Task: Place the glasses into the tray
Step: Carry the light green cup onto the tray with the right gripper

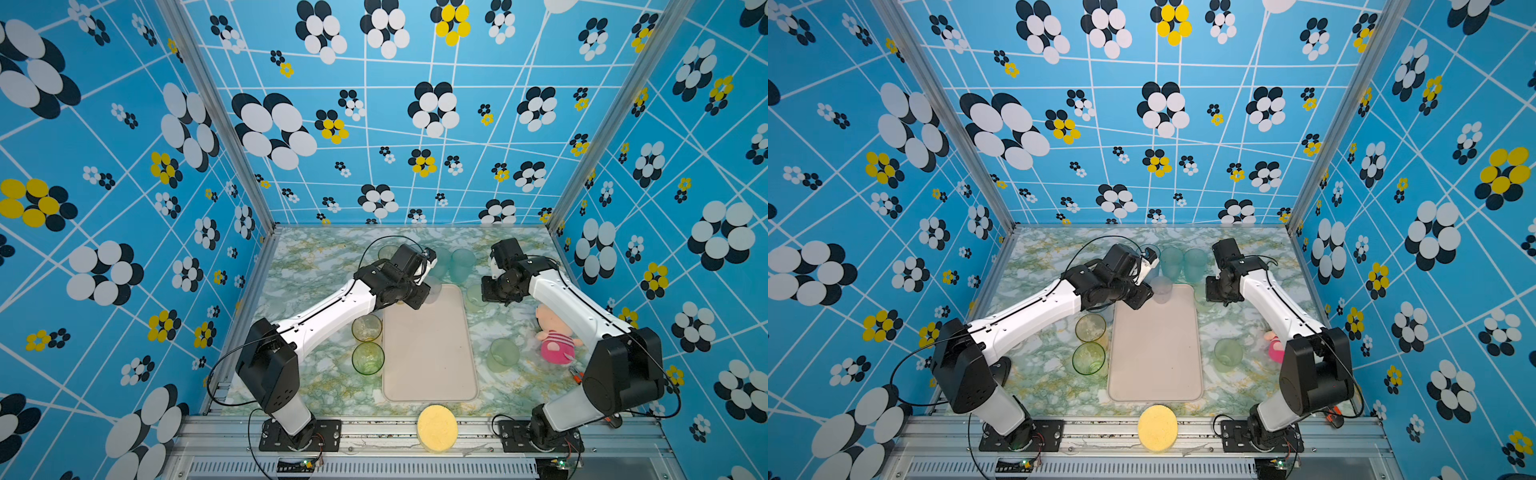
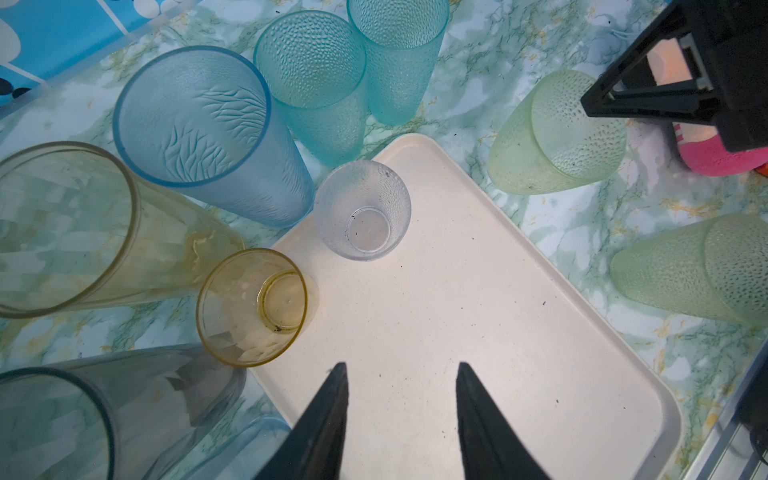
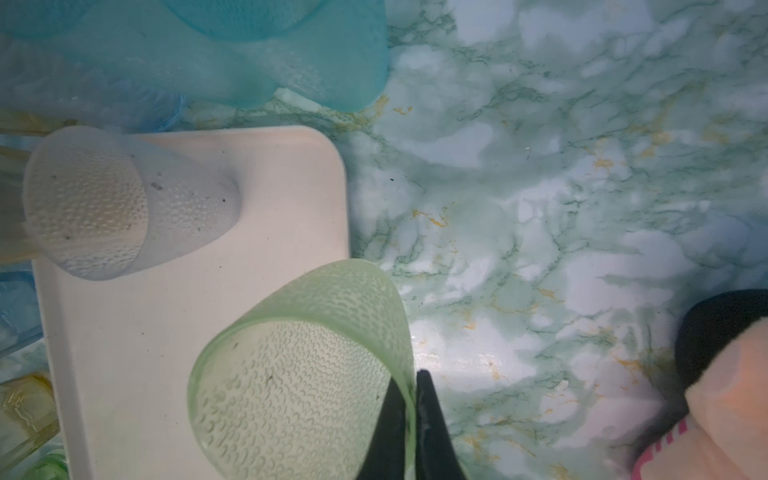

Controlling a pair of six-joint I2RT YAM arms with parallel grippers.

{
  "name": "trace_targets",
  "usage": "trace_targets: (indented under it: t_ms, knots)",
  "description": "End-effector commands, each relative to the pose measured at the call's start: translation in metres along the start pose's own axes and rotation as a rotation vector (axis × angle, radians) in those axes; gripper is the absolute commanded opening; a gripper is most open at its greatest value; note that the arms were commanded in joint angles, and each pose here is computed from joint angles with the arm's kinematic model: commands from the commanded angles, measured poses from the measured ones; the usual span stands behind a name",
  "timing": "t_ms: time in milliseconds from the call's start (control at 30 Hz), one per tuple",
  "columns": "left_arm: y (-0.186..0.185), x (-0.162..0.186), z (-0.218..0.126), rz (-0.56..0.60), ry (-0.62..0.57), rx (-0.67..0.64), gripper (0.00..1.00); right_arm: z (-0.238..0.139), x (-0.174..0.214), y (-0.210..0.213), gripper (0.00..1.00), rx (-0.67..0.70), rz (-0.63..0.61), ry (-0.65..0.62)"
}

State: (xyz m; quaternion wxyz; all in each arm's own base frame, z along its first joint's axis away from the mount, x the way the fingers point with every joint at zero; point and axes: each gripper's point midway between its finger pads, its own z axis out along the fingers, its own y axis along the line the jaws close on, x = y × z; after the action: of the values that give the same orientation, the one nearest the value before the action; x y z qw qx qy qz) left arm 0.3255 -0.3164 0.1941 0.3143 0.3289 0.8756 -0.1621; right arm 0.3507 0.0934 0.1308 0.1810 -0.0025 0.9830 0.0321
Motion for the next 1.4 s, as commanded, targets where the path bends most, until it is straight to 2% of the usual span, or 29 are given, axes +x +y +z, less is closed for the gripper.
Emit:
trace_targets:
  t_ms: [0, 567, 1367]
  knots:
    - [0.007, 0.002, -0.005, -0.009, 0.003, -0.007, 0.44, 0.002, -0.007, 0.009, 0.03, 0.007, -0.042, 0.013]
    - [0.018, 0.009, -0.007, -0.034, 0.0, -0.004, 0.44, 0.033, -0.033, 0.034, 0.03, 0.018, -0.092, 0.05]
    - [0.028, 0.012, -0.011, -0.049, 0.001, -0.012, 0.44, 0.055, -0.049, 0.056, 0.03, 0.02, -0.137, 0.083]
